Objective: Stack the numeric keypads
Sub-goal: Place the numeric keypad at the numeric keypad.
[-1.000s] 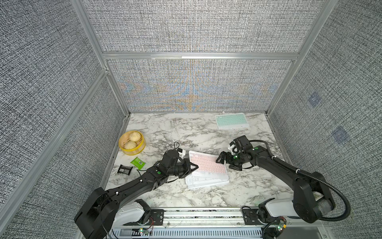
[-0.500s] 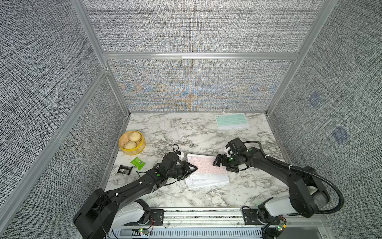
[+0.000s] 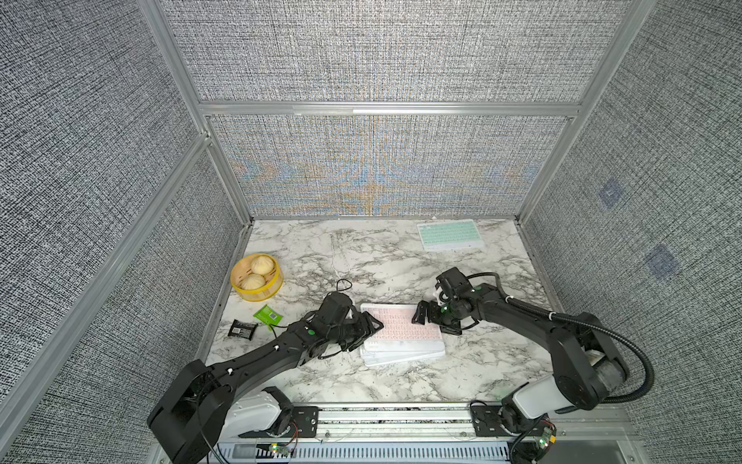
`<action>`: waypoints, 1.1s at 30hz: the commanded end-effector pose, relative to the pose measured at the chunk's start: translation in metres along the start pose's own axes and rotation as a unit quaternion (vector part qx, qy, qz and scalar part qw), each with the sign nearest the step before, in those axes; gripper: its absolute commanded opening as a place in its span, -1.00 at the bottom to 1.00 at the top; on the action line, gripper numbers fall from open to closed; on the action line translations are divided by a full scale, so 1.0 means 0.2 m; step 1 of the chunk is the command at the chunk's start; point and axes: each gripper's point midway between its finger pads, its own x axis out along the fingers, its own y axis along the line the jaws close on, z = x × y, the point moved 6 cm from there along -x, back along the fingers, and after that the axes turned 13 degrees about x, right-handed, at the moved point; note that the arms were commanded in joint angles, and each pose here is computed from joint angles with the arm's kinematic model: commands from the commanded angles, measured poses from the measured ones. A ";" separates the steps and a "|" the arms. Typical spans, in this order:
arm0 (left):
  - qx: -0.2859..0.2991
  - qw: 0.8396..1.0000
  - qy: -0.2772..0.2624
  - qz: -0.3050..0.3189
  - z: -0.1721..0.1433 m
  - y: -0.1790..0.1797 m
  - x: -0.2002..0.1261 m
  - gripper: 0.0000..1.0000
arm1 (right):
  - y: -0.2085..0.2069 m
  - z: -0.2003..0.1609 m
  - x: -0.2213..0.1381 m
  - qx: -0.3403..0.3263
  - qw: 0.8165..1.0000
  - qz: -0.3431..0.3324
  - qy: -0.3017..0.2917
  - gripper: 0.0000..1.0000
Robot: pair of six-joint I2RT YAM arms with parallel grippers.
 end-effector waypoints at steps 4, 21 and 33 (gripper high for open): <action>-0.017 0.995 0.010 0.093 -0.01 0.09 -0.03 0.38 | 0.01 0.00 -0.01 -0.008 1.000 -0.010 0.006 0.98; 0.054 0.985 -0.023 0.164 0.21 -0.02 -0.16 0.69 | 0.10 0.12 -0.07 -0.012 0.999 -0.036 -0.033 0.98; 0.155 0.974 0.030 0.161 0.79 -0.18 -0.05 0.86 | 0.25 0.53 -0.21 0.027 0.978 -0.098 -0.180 0.98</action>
